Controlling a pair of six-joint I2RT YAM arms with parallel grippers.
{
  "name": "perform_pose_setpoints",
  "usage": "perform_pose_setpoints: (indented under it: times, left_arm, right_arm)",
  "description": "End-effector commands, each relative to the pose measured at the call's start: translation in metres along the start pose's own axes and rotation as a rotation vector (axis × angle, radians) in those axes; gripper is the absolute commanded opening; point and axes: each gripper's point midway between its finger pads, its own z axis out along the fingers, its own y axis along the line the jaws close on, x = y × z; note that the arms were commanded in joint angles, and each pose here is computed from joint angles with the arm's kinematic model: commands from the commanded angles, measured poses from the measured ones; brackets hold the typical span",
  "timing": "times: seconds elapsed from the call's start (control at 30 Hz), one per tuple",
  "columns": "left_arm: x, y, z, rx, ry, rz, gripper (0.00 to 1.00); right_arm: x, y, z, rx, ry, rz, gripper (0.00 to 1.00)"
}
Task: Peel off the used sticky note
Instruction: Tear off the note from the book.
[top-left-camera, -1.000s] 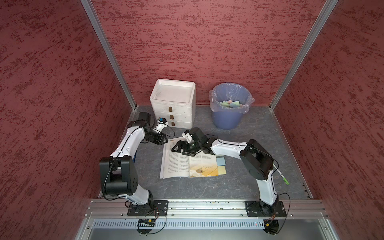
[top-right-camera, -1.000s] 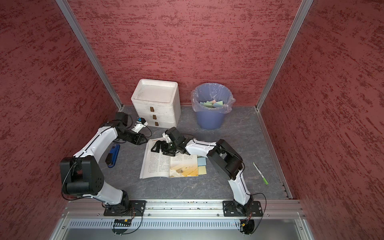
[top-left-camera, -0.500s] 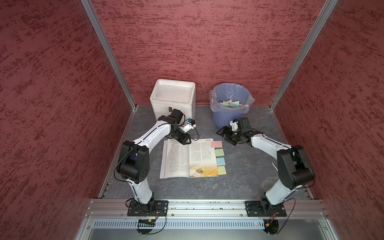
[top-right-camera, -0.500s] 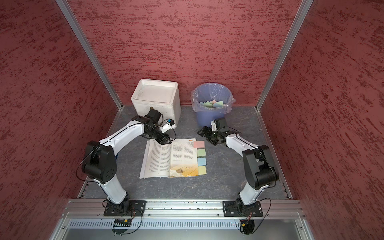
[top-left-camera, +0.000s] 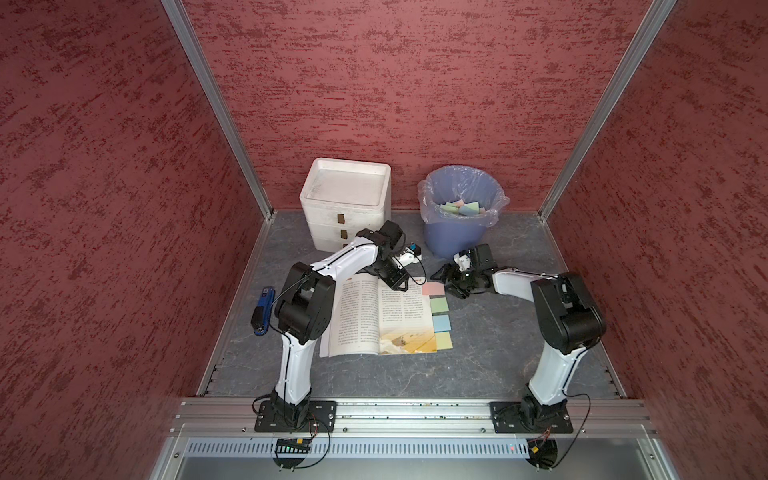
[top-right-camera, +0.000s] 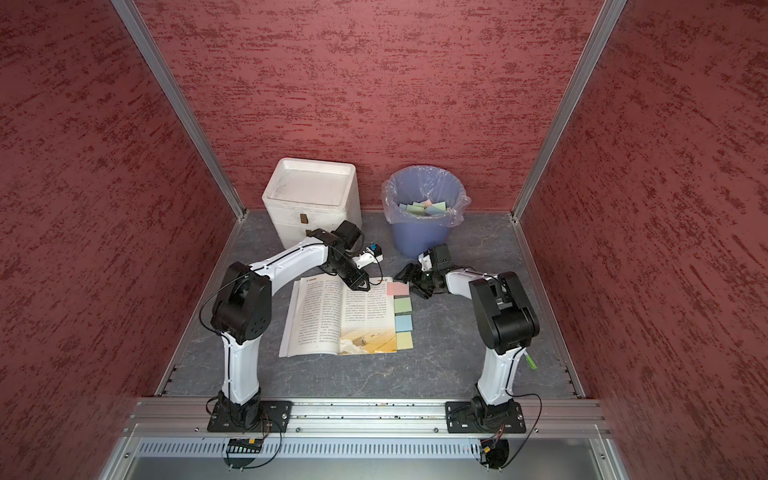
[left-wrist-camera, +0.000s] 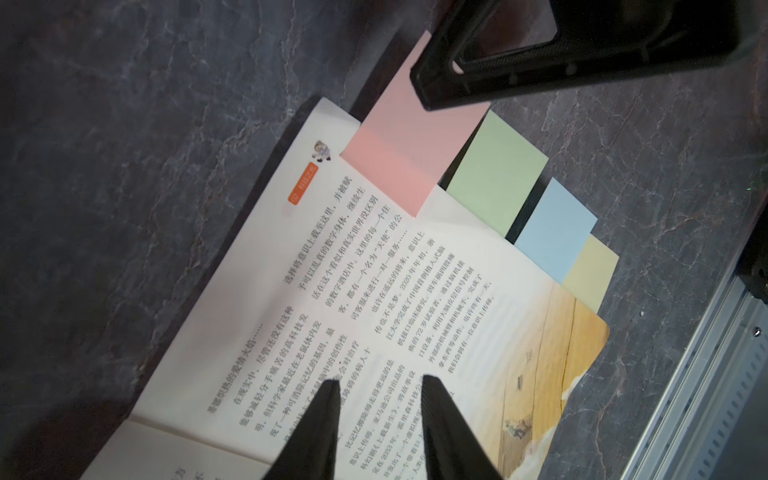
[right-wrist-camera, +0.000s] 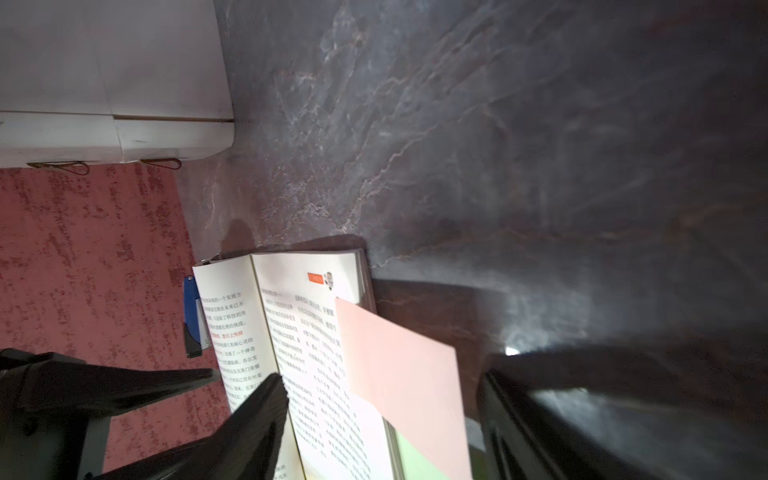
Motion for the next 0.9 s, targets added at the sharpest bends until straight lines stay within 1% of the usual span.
perform_pose_setpoints:
  times: [0.0, 0.1, 0.17, 0.23, 0.3, 0.37, 0.53, 0.67, 0.87]
  left_arm:
    - [-0.003, 0.002, 0.006, -0.005, 0.013, -0.002, 0.35]
    - [-0.004, 0.006, 0.014, -0.010, 0.025, 0.001, 0.35]
    - [-0.006, 0.010, 0.020, -0.022, 0.030, 0.002, 0.35]
    - [-0.010, 0.015, 0.027, -0.033, 0.033, -0.001, 0.33]
    - [-0.016, 0.019, 0.032, -0.040, 0.030, -0.001, 0.31]
    - [-0.021, 0.022, 0.038, -0.041, 0.028, -0.005, 0.29]
    - [-0.030, 0.026, 0.049, -0.036, 0.030, -0.003, 0.27]
    - [-0.031, 0.027, 0.056, -0.037, 0.035, 0.002, 0.27]
    - [-0.024, 0.022, 0.066, -0.025, 0.069, 0.019, 0.26]
  right_arm:
    - [-0.007, 0.006, 0.008, -0.056, 0.010, 0.002, 0.72]
    - [-0.010, 0.011, 0.009, -0.074, 0.014, -0.014, 0.65]
    - [-0.011, 0.013, 0.011, -0.079, 0.021, -0.023, 0.59]
    - [-0.013, 0.014, 0.012, -0.080, 0.022, -0.033, 0.52]
    - [-0.014, 0.013, 0.011, -0.064, 0.021, -0.047, 0.48]
    - [-0.014, 0.012, 0.009, -0.049, 0.021, -0.065, 0.47]
    - [-0.013, 0.012, 0.001, -0.024, 0.003, -0.082, 0.49]
    - [-0.011, 0.017, -0.005, -0.096, -0.026, -0.049, 0.52]
    - [-0.003, 0.017, -0.002, -0.218, -0.041, 0.025, 0.53]
